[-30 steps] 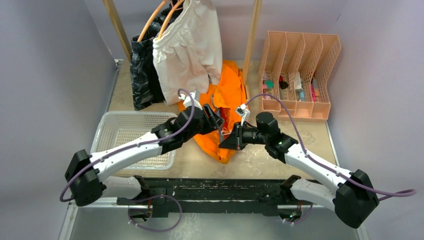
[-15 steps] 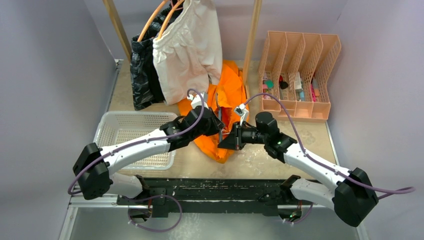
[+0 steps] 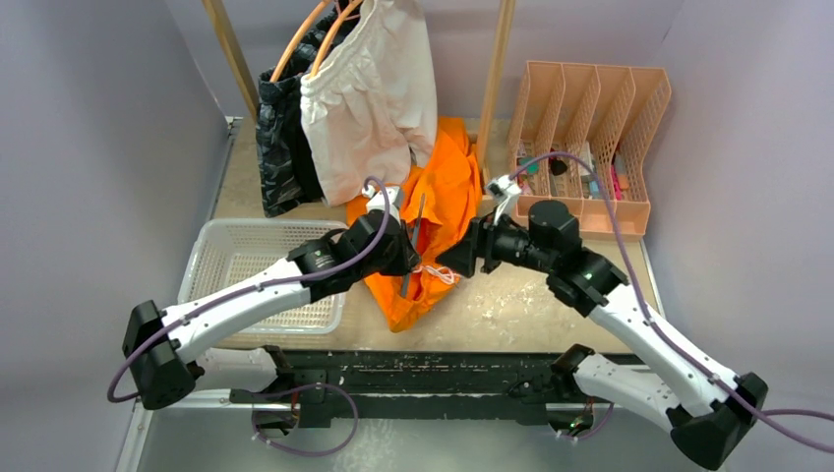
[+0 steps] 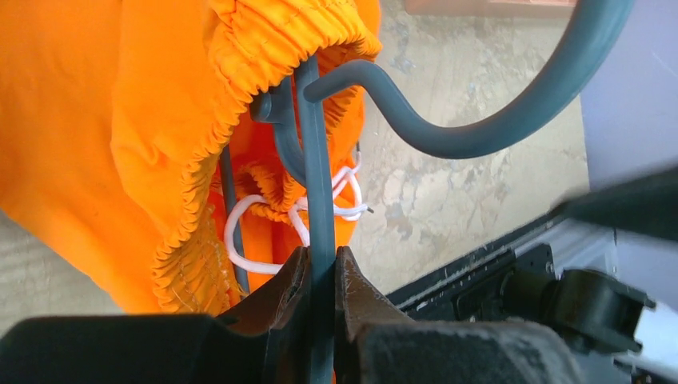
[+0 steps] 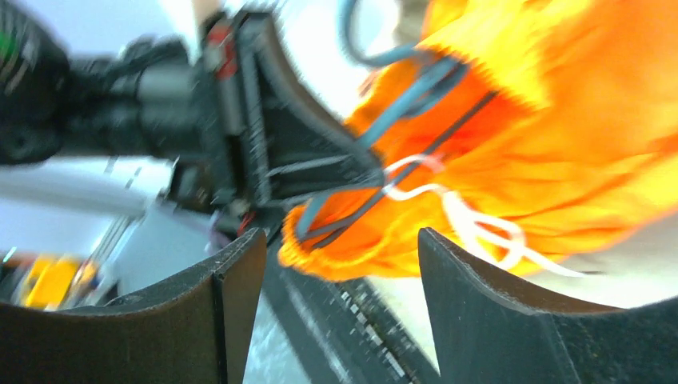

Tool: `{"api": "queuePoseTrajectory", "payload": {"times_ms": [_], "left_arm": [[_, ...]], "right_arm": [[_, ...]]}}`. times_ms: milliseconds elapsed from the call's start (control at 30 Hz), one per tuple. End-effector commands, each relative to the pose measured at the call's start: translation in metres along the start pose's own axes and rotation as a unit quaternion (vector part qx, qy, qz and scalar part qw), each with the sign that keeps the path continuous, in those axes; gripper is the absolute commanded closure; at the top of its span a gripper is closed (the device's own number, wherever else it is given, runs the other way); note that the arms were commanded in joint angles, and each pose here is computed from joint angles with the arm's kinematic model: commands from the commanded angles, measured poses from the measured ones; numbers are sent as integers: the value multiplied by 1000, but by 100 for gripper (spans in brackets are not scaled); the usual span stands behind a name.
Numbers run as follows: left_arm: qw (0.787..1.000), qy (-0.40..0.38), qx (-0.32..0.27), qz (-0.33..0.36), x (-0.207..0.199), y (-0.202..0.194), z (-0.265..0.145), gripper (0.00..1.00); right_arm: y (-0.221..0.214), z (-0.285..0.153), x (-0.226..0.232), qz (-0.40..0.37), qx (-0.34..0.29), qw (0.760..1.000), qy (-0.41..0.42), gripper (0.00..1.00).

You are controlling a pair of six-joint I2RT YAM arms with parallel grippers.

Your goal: Remove the shorts from the hanger

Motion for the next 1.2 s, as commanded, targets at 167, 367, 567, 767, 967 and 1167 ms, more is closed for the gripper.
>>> {"api": "queuePoseTrajectory", "payload": {"times_ms": [167, 367, 567, 767, 967, 1167], "left_arm": [[988, -98, 57, 105, -46, -1, -59, 100], [978, -168, 54, 107, -80, 12, -96, 100], [973, -203, 48, 99, -94, 20, -116, 100], [969, -217, 66, 95, -101, 16, -118, 100], [970, -213, 71, 98, -103, 12, -115, 100], [966, -225, 81, 94, -106, 5, -114, 100]], "right_arm": [[84, -49, -29, -140, -205, 955, -163, 26], [79, -52, 8, -261, -235, 935, -46, 19], [55, -34, -3, -256, -164, 952, -37, 20], [62, -38, -28, -239, -194, 945, -111, 22], [86, -54, -34, -269, -237, 919, -161, 35], [85, -35, -49, -223, -208, 934, -185, 77]]}}
Point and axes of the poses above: each gripper's point midway between its finger pads, its own z axis out along the fingers, its own x axis along the line the jaws close on, y = z × x, the point moved 1 cm from there along -z, back along the fingers
